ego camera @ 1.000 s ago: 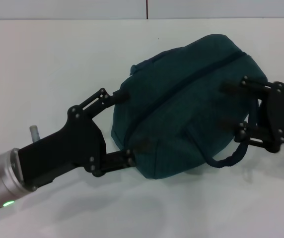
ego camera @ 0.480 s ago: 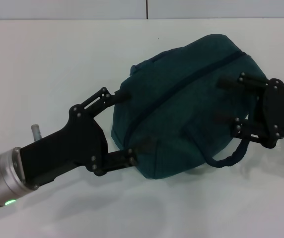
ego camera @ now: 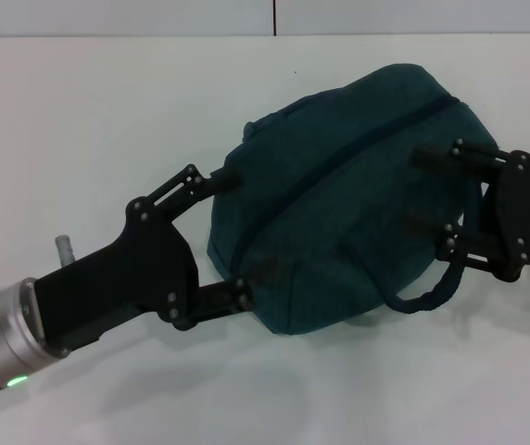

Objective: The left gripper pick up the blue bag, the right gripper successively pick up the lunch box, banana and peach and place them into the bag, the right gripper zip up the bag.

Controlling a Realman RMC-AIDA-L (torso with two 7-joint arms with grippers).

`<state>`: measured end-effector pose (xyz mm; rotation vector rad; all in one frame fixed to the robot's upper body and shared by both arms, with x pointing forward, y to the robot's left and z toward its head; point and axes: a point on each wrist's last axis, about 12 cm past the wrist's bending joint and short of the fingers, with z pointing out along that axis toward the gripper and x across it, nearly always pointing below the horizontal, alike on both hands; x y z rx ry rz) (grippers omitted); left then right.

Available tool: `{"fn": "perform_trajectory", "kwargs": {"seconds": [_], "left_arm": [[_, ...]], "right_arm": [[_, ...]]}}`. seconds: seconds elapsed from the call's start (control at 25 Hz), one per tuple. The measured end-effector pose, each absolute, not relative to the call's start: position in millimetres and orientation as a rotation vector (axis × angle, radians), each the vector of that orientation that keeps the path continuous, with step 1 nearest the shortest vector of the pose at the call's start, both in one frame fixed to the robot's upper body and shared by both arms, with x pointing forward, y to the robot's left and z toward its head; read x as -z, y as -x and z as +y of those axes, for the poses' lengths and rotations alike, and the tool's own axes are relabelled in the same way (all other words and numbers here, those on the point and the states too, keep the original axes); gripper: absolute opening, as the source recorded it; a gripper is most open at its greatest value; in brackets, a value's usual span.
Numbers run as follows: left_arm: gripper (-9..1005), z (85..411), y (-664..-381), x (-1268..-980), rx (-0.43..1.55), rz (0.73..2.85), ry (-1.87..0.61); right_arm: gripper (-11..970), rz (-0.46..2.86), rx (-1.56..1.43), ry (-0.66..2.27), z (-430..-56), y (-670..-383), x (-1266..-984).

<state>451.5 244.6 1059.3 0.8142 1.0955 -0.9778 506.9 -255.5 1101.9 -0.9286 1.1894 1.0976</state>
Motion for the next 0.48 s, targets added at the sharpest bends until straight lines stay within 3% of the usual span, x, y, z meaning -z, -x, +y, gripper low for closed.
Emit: {"fn": "perform_trajectory", "kwargs": {"seconds": [0.48], "left_arm": [[895, 244.4, -449.6, -1058.2, 0.98, 1.098, -0.815]], "right_arm": [[657, 1.164, -1.091, 0.938, -258.2, -497.8, -1098.1]]}}
